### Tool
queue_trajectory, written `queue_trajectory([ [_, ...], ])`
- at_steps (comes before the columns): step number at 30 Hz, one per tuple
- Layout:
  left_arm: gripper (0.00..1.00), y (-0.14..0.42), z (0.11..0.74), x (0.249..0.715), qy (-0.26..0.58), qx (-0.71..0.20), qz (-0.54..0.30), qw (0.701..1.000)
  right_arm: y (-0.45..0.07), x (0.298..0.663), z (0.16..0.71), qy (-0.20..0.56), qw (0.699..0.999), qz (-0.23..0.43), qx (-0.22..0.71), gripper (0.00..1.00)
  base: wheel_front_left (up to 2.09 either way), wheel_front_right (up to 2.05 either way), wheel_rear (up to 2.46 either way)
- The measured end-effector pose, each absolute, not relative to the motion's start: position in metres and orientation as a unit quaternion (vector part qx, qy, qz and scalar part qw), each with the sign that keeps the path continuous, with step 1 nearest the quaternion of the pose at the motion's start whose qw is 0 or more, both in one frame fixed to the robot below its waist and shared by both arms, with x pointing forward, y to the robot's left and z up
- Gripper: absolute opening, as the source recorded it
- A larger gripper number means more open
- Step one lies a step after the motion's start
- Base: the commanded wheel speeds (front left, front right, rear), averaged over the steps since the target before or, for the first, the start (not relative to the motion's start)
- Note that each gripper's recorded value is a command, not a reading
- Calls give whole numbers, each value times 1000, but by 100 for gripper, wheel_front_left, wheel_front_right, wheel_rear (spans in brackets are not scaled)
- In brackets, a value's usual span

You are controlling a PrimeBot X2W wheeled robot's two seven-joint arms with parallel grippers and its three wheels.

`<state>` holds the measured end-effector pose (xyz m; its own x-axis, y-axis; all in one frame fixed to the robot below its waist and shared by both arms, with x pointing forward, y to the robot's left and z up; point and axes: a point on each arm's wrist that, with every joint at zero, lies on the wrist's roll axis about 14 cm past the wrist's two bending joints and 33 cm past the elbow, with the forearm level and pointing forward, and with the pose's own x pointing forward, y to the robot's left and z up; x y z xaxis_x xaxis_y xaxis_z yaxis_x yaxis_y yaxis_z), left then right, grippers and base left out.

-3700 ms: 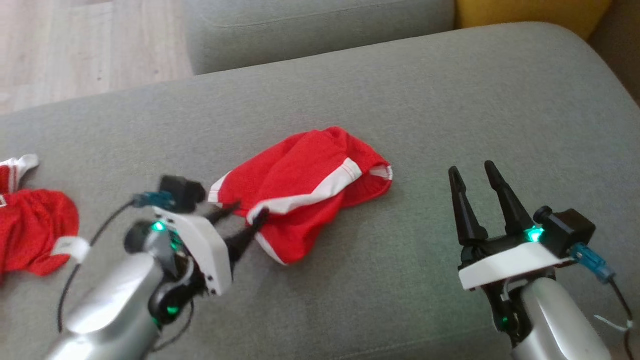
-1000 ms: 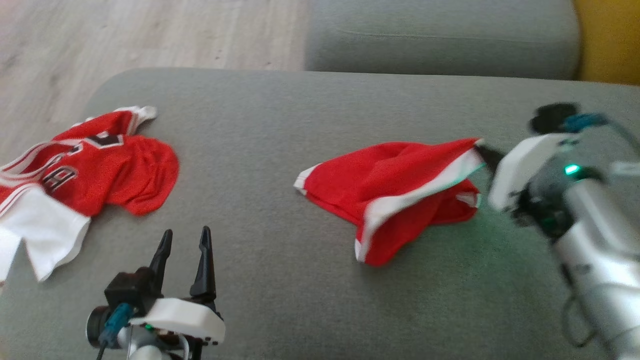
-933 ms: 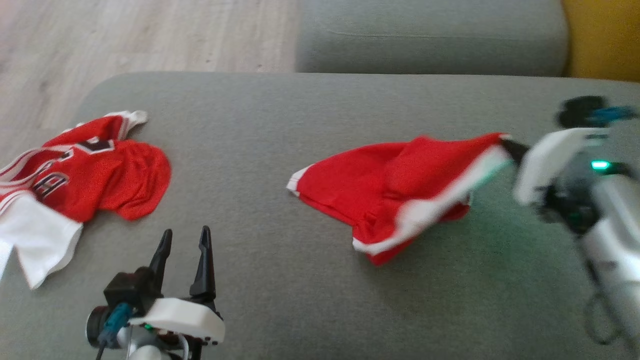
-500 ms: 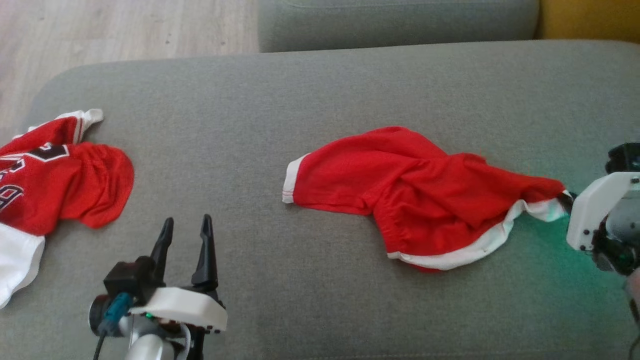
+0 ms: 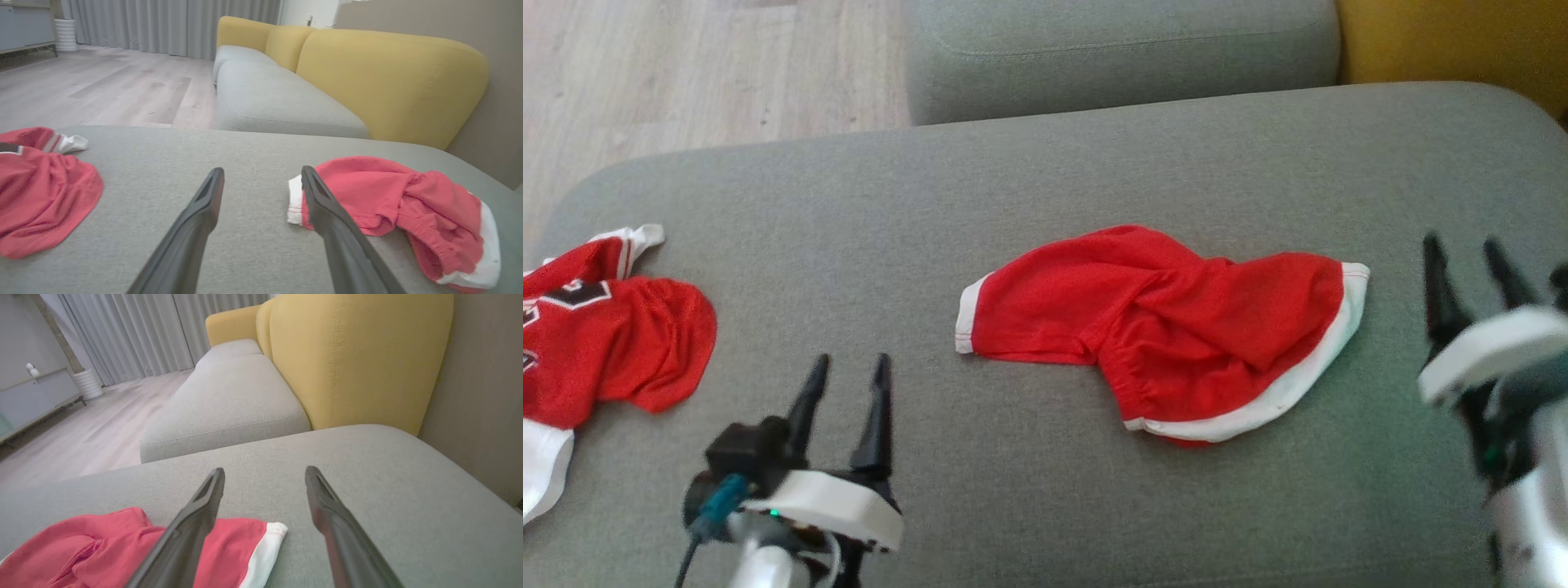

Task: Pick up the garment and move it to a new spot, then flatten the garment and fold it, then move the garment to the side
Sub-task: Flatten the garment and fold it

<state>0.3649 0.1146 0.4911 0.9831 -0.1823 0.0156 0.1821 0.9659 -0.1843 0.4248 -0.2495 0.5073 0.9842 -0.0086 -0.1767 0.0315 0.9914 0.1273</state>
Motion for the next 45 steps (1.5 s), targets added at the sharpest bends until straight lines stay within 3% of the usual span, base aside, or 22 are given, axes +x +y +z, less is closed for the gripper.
queue_trajectory([
  [5,100,76,483,358,43,-115,-166,978,-231,389,476,85,990,-20,109,100,0,0,0],
  [9,100,15,447,328,182,-141,-275,933,-236,381,475,69,990,-35,117,100,0,0,0],
  [16,100,-41,442,313,260,-122,-391,874,-243,380,471,72,990,-44,114,100,0,0,0],
  [26,100,-76,421,325,307,-89,-456,831,-261,378,468,80,988,-67,111,100,0,0,0],
  [34,100,-84,404,336,323,-81,-461,823,-274,368,462,89,986,-90,111,100,0,0,0],
  [35,97,-85,403,335,323,-82,-461,822,-274,367,462,89,986,-90,111,100,0,0,0],
  [37,13,-87,403,333,323,-85,-465,820,-275,367,461,90,986,-91,112,100,0,0,0],
  [38,0,-88,404,333,320,-86,-466,820,-275,367,461,90,985,-91,112,100,0,0,0],
  [45,0,-82,413,333,308,-79,-470,824,-268,370,464,85,986,-80,115,100,0,0,0],
])
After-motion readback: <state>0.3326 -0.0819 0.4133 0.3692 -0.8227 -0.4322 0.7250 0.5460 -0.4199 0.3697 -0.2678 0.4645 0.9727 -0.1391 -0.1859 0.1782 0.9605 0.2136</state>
